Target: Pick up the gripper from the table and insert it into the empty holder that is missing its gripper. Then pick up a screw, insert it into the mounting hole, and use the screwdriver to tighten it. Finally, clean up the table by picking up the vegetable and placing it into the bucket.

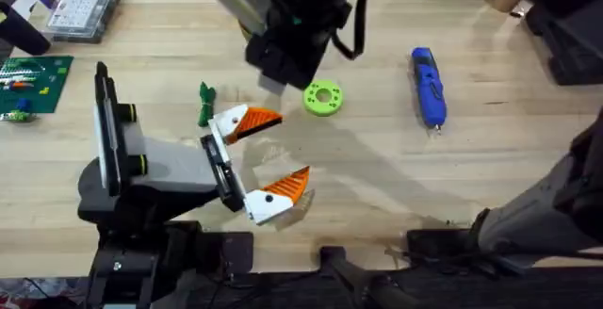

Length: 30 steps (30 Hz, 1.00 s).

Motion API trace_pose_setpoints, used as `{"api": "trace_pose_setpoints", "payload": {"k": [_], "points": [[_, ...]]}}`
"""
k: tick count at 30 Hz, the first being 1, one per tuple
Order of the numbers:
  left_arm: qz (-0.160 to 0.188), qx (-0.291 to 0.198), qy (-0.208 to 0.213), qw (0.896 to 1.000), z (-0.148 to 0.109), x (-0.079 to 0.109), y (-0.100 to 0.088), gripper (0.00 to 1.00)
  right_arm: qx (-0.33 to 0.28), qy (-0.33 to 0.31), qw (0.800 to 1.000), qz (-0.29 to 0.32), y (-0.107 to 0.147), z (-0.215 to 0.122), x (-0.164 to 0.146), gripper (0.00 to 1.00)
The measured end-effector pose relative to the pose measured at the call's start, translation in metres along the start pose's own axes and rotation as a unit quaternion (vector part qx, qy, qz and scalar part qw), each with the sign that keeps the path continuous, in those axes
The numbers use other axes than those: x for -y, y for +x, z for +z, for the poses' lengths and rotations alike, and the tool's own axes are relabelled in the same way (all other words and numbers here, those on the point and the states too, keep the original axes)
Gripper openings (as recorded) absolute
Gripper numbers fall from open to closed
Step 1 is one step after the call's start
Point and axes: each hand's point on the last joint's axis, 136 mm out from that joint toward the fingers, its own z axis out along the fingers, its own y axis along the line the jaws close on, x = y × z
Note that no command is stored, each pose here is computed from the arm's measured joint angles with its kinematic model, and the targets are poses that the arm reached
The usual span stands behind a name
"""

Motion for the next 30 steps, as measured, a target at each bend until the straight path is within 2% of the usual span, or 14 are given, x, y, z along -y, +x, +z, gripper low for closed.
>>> {"api": "trace_pose_setpoints", "payload": {"k": [13,18,25,30], "points": [[0.000,0.000,0.000,1.000,0.000,0.000,0.000,0.990,0.021,-0.010,0.996,-0.082,-0.015,-0.001,-0.036,0.007],[0.000,0.000,0.000,1.000,0.000,0.000,0.000,0.990,0.029,-0.008,0.995,-0.091,-0.019,-0.004,-0.036,0.007],[0.000,0.000,0.000,1.000,0.000,0.000,0.000,0.990,0.069,0.001,0.993,-0.101,-0.033,-0.027,-0.034,0.007],[0.000,0.000,0.000,1.000,0.000,0.000,0.000,0.990,0.069,0.001,0.992,-0.109,-0.033,-0.027,-0.036,0.007]]}}
